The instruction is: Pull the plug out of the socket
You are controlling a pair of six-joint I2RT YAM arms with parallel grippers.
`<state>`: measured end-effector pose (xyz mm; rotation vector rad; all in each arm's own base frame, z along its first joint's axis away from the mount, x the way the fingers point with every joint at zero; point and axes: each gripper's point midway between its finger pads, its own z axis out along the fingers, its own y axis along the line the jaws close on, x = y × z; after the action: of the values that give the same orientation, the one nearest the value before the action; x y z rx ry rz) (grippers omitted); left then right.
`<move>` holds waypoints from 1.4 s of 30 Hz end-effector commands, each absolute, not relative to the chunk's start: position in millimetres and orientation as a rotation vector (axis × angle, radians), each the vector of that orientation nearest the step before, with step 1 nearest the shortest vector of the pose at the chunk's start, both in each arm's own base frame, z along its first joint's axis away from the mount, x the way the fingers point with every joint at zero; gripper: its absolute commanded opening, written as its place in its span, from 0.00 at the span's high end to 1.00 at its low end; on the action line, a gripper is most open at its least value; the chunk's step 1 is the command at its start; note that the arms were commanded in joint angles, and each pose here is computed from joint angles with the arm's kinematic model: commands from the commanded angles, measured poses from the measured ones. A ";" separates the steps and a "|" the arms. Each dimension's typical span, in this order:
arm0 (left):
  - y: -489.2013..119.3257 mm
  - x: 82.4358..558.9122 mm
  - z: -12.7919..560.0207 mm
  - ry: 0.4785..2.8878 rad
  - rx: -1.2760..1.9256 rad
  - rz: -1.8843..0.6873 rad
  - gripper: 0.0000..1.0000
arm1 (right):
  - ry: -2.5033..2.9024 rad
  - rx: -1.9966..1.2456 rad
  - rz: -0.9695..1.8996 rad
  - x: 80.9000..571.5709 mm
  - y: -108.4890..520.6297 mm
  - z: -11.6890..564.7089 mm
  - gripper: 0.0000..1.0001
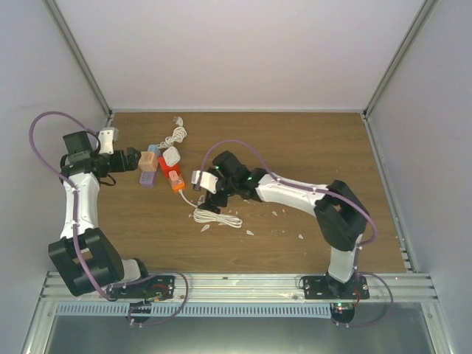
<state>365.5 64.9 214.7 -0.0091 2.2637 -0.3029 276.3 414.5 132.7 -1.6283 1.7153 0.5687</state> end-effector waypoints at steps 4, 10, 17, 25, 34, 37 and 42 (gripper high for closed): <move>69.4 364.4 210.1 2.247 0.015 -0.297 0.01 | 1.714 -1.674 0.481 286.1 463.2 103.1 0.06; 71.2 360.6 205.1 2.250 0.017 -0.318 0.01 | 1.757 -1.706 0.470 289.5 472.2 72.7 0.14; 70.0 358.7 203.5 2.246 0.047 -0.313 0.01 | 1.811 -1.737 0.429 288.9 464.7 41.5 0.36; 68.9 361.8 203.2 2.243 0.048 -0.332 0.01 | 1.871 -1.730 0.377 301.0 444.0 25.5 0.65; 70.8 365.5 204.5 2.245 0.047 -0.332 0.01 | 1.949 -1.671 0.340 329.1 393.4 27.2 0.90; 71.5 367.1 202.5 2.250 0.045 -0.336 0.01 | 1.972 -1.646 0.318 342.3 371.5 27.7 0.98; 70.9 370.5 199.7 2.254 0.053 -0.356 0.01 | 2.001 -1.615 0.282 360.4 334.7 29.2 0.99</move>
<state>359.7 67.4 187.2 0.0141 2.3045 -0.3663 353.6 378.5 41.7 -1.6007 1.9181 0.3636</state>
